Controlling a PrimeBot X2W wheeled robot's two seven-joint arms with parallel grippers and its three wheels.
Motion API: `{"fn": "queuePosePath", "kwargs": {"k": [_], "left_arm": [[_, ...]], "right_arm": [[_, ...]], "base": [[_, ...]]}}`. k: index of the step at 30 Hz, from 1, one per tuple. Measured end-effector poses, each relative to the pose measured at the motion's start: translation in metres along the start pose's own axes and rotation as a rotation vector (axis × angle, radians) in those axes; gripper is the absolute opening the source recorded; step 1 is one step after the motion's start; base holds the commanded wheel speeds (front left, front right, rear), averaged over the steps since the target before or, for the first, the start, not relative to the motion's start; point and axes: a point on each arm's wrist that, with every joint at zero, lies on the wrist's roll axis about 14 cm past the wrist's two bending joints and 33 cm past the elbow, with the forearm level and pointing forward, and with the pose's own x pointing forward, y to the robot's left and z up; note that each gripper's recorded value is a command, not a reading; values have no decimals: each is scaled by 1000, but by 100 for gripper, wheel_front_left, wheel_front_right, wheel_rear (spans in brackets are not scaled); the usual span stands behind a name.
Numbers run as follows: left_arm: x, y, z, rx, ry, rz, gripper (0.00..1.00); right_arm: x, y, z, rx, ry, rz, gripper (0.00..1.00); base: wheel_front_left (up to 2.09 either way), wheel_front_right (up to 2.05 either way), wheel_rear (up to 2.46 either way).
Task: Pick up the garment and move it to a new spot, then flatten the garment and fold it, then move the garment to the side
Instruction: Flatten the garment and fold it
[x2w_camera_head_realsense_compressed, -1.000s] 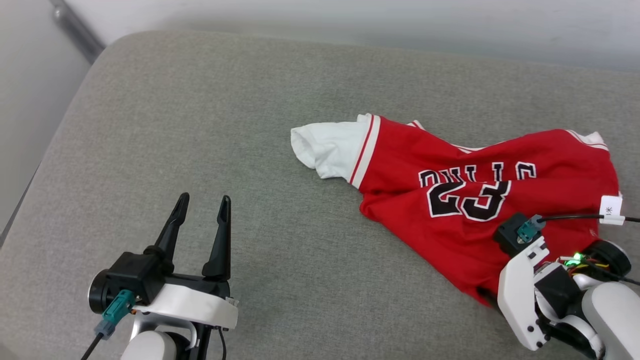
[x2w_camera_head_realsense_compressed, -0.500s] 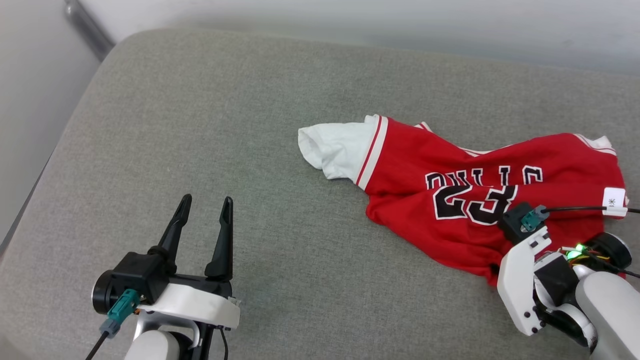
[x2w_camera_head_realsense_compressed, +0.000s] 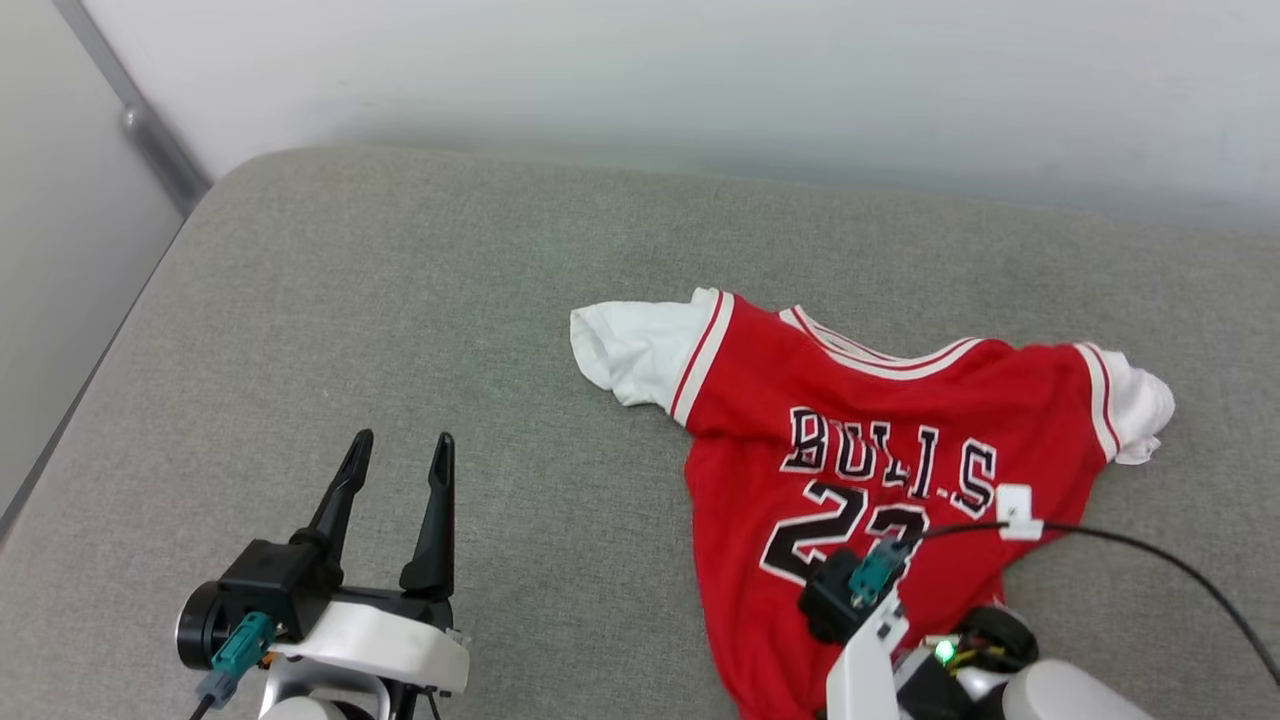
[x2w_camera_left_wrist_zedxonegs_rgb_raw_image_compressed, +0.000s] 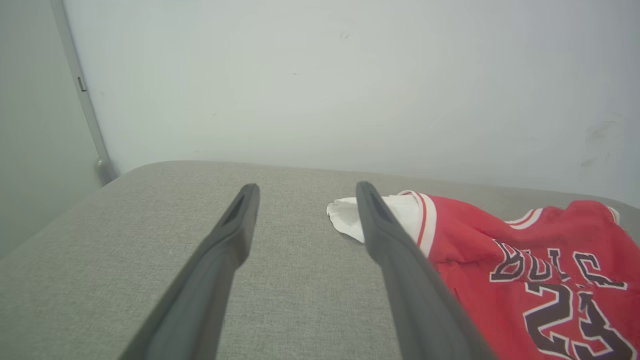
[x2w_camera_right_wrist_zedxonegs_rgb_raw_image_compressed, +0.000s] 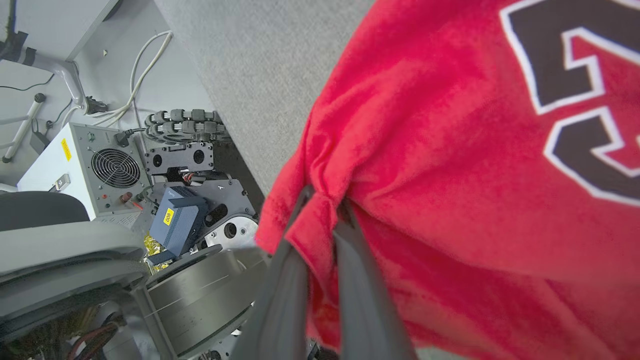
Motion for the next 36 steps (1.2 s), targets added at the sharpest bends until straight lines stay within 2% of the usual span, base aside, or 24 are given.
{"fn": "queuePosePath", "kwargs": {"k": [7,12,13,14,20,24,27,32,36], "left_arm": [[-5,2,2,3,-4,11,100],[-5,1,0,1,0,10,100],[-5,0,-1,0,3,7,100],[-5,0,-1,-1,3,5,100],[1,-6,6,-1,-24,-20,100],[7,-11,12,-4,-47,-39,100],[13,-15,17,-8,-63,-54,100],[24,-23,16,-26,-69,-80,100],[36,-32,13,-35,-65,-116,100]], "right_arm": [[4,19,-35,15,102,34,0],[5,20,-37,44,81,29,0],[4,17,-32,44,52,13,67],[1,13,-27,55,25,-1,100],[-37,-16,27,65,-235,-115,100],[-81,-46,52,55,-416,-248,100],[-123,-66,77,21,-605,-366,100],[-178,-92,88,-22,-840,-555,100],[-214,-114,81,-73,-976,-740,100]], "base": [[0,0,0],[0,0,0],[0,0,0],[0,0,0],[0,0,0],[0,0,0],[0,0,0],[0,0,0],[0,0,0]]}}
